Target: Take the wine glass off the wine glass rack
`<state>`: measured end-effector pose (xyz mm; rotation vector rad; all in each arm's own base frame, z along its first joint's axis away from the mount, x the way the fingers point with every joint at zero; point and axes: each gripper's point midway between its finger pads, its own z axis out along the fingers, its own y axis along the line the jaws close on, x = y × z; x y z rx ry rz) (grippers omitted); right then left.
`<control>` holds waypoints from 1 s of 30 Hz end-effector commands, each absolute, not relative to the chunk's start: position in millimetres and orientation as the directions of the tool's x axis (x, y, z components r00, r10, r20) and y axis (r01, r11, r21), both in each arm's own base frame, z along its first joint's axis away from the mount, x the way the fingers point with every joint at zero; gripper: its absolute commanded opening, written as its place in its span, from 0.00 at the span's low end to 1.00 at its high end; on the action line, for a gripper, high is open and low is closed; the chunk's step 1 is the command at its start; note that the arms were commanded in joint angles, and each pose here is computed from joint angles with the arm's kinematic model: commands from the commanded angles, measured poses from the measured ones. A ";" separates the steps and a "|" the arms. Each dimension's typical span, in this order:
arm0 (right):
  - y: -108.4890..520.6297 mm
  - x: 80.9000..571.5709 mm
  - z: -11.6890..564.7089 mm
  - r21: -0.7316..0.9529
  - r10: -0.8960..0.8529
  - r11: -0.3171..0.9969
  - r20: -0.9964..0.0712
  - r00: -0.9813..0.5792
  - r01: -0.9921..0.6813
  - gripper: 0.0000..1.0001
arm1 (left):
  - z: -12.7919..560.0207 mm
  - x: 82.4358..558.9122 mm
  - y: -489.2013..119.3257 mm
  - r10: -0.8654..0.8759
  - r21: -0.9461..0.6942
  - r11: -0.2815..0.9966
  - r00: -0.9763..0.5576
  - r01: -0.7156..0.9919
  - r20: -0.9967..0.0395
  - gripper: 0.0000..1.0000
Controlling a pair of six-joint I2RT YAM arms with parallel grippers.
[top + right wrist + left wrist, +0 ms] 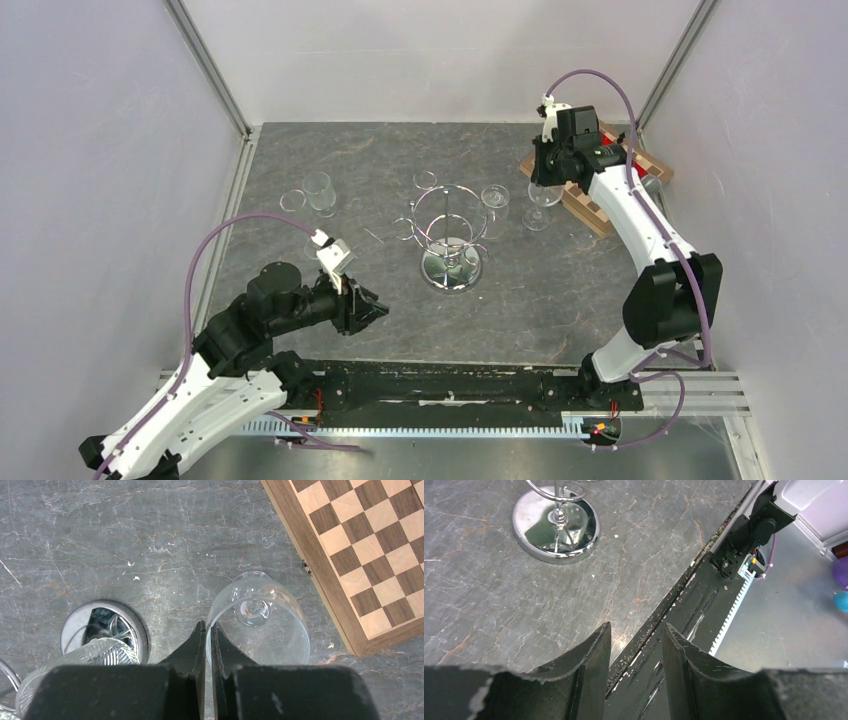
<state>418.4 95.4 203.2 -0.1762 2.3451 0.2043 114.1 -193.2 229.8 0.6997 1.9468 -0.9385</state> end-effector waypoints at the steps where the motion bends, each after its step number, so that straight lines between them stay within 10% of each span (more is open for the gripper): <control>1: 100.2 445.0 241.9 0.122 -0.032 0.969 -0.797 -0.603 -0.212 0.00 | 238.5 120.9 -192.5 0.044 -0.379 0.592 -0.498 0.711 -0.866 0.49; 9: 98.1 448.0 226.1 0.135 -0.030 0.968 -0.773 -0.634 -0.211 0.00 | 235.4 123.1 -192.6 0.049 -0.378 0.602 -0.505 0.703 -0.862 0.49; 18: 86.7 452.5 243.3 0.091 -0.026 0.982 -0.797 -0.604 -0.163 0.42 | 233.8 124.0 -193.4 0.054 -0.378 0.605 -0.510 0.701 -0.858 0.49; 30: 95.4 431.7 326.3 0.166 0.058 0.966 -0.888 -0.457 -0.200 0.54 | 230.4 125.0 -194.5 0.061 -0.382 0.609 -0.521 0.695 -0.851 0.49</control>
